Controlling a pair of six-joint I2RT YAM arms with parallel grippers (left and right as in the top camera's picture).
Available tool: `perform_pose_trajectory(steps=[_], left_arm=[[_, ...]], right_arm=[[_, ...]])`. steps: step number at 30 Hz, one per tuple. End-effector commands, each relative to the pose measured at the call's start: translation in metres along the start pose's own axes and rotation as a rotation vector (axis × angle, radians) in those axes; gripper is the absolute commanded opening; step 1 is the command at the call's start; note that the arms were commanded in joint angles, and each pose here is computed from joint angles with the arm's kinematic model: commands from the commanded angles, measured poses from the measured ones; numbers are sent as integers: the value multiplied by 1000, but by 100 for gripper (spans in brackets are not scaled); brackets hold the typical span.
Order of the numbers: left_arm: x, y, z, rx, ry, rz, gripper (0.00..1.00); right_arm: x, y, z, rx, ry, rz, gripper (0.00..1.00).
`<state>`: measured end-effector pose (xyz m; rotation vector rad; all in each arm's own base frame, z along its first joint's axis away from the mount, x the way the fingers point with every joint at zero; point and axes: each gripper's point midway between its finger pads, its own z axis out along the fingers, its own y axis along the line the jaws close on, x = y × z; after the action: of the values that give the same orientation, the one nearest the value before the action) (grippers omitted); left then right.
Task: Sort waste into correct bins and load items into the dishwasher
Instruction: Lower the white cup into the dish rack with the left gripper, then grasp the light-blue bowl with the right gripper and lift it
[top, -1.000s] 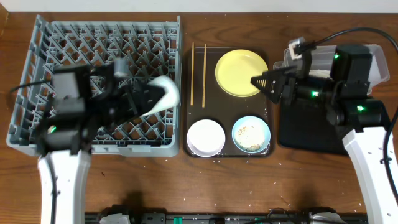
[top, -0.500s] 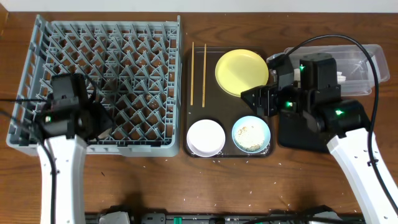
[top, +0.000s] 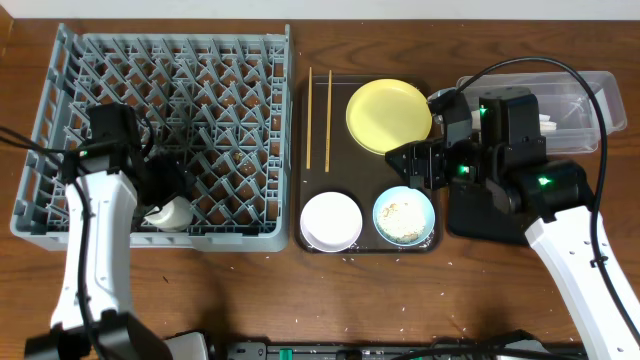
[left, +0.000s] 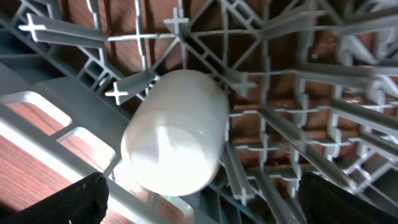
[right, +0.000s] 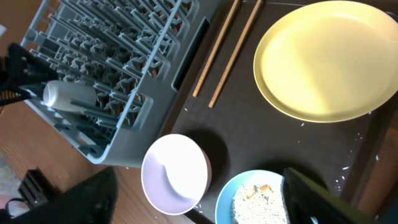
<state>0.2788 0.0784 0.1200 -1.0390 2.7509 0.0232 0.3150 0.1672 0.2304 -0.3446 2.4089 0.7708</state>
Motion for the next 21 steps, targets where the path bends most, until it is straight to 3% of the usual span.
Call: perform_pose_trajectory(steps=[1, 3, 7, 12, 14, 17, 19, 21], left_arm=[[6, -15, -32, 142, -41, 26, 98], [13, -35, -54, 286, -56, 92, 96], [46, -86, -103, 590, -104, 385, 93], [77, -107, -119, 631, -118, 553, 93], [82, -111, -119, 635, -111, 580, 93], [83, -110, -118, 626, -114, 594, 93], [82, -109, -117, 617, -118, 592, 93], [82, -109, -117, 617, -118, 592, 93]], right_arm=[[3, 6, 0, -7, 8, -26, 84], [11, 5, 6, 26, 44, -31, 77], [55, -17, 38, 253, 222, 36, 65], [105, -41, 92, 486, 386, 171, 51], [123, -53, 108, 566, 423, 263, 57], [139, -65, 134, 595, 459, 315, 55], [146, -69, 144, 607, 470, 356, 45], [154, -73, 152, 610, 493, 360, 24]])
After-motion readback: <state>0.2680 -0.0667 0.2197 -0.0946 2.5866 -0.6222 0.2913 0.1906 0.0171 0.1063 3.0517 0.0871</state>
